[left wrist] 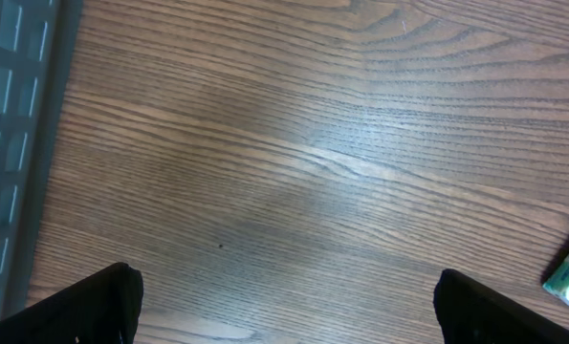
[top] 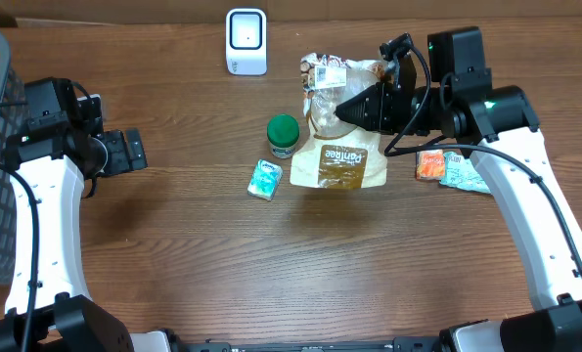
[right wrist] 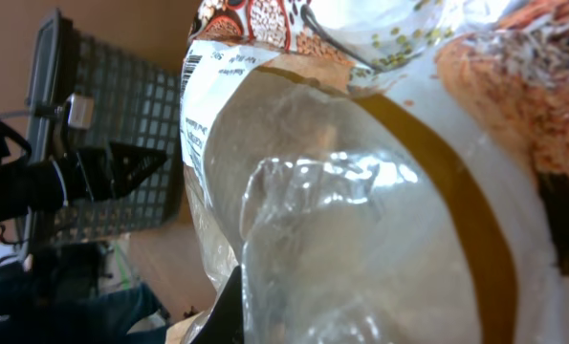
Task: Scan the item barcode
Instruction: 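Lift the snack bag with the right gripper toward the scanner, then hold the snack bag in front of the white scanner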
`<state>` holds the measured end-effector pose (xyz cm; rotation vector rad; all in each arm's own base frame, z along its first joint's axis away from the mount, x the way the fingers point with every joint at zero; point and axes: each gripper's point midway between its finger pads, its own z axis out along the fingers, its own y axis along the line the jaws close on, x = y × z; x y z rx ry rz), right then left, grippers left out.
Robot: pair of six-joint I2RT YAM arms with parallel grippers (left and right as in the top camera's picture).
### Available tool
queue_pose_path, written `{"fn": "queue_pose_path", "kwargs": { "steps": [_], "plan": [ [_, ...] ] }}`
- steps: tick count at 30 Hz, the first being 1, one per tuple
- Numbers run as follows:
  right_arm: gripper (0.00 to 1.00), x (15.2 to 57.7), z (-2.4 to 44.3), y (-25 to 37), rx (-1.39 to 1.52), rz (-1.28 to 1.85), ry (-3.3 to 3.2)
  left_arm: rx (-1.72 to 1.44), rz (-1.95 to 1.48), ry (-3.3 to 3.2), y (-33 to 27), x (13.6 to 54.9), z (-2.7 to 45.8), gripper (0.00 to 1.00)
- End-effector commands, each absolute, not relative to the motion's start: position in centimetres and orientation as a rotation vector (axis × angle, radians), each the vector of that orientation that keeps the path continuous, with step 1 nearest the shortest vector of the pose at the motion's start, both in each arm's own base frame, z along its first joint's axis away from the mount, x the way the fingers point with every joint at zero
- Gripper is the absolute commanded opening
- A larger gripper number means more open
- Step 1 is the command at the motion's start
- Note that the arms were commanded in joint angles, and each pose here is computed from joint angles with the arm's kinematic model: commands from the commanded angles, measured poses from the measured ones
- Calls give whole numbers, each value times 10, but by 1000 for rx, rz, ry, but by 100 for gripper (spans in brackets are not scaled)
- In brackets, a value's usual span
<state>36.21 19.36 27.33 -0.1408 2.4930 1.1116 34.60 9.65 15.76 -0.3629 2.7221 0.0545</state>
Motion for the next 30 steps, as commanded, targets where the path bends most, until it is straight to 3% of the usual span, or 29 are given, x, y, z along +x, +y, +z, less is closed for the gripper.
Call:
{"fn": "queue_pose_path", "kwargs": {
  "steps": [1, 6, 9, 15, 19, 30],
  "plan": [
    [4, 381, 325, 183, -138, 926, 2374, -377, 42, 2712, 96, 348, 160, 100],
    [4, 428, 353, 173, -92, 535, 2296, -377, 42, 2712, 96, 348, 160, 100],
    [4, 485, 352, 174, -93, 139, 2137, -377, 42, 2712, 96, 348, 160, 99],
    [4, 562, 325, 214, -476, -448, 1855, -377, 42, 2712, 96, 348, 160, 100],
    [4, 596, 290, 246, -745, -660, 1703, -377, 42, 2712, 96, 348, 160, 100],
    [4, 636, 205, 277, -1016, -911, 1510, -377, 42, 2712, 96, 348, 160, 100]
  ]
}}
